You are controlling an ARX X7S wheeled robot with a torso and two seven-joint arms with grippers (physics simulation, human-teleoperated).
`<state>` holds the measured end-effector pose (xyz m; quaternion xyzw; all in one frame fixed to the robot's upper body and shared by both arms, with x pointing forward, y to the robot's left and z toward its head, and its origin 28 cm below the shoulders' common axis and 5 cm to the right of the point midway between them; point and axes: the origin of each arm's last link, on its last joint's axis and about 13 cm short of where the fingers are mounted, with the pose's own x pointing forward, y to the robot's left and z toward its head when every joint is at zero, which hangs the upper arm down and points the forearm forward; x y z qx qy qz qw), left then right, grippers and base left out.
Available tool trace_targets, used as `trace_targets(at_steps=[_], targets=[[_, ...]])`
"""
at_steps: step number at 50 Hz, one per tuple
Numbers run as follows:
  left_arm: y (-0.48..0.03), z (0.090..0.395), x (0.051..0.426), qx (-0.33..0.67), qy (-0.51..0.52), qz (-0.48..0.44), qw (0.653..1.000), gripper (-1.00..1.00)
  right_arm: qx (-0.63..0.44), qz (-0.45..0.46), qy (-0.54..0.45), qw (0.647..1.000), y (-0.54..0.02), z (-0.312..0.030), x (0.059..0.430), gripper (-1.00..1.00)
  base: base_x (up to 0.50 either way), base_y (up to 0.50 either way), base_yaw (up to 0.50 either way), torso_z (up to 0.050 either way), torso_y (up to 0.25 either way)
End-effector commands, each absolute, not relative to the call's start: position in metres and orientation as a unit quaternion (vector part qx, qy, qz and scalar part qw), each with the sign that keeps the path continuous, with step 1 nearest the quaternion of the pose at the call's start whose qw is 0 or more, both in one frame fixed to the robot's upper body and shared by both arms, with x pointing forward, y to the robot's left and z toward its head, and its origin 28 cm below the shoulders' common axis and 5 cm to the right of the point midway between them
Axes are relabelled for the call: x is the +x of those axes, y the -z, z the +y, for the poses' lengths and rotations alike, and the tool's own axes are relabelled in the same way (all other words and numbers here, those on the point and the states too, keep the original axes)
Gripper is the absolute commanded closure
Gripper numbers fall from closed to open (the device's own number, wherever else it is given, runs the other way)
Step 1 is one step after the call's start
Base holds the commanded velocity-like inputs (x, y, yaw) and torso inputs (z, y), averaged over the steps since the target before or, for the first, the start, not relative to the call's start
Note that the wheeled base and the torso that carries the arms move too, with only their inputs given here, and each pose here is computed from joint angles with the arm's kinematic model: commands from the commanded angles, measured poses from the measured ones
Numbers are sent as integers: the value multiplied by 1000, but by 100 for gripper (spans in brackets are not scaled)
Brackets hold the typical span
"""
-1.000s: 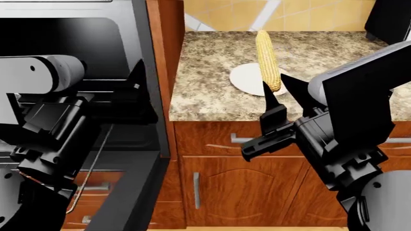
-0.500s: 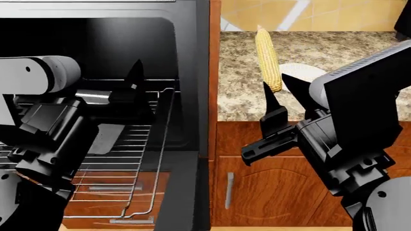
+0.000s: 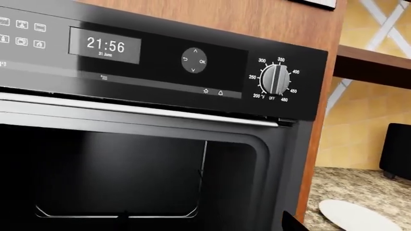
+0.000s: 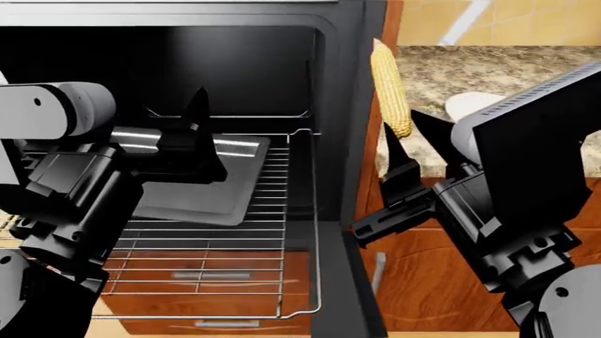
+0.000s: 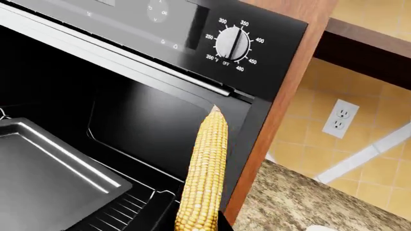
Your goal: Place the corn on the rack of the oven.
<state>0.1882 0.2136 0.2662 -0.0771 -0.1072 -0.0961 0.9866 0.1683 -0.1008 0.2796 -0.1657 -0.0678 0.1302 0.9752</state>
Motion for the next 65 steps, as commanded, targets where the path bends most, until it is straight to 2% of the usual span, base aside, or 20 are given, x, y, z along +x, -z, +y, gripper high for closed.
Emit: trace_targets(at_steps=[1,65], targets=[[-267,214,187,-77,97,-108,986,-100,-168,-74,-128,975,-281,-101,169,100,0,332,0,0,0],[-261,214,193,-76,95,-101,987,-100,-160,-56,-141,975,-274,-102,180,100,0,273,0,0,0]])
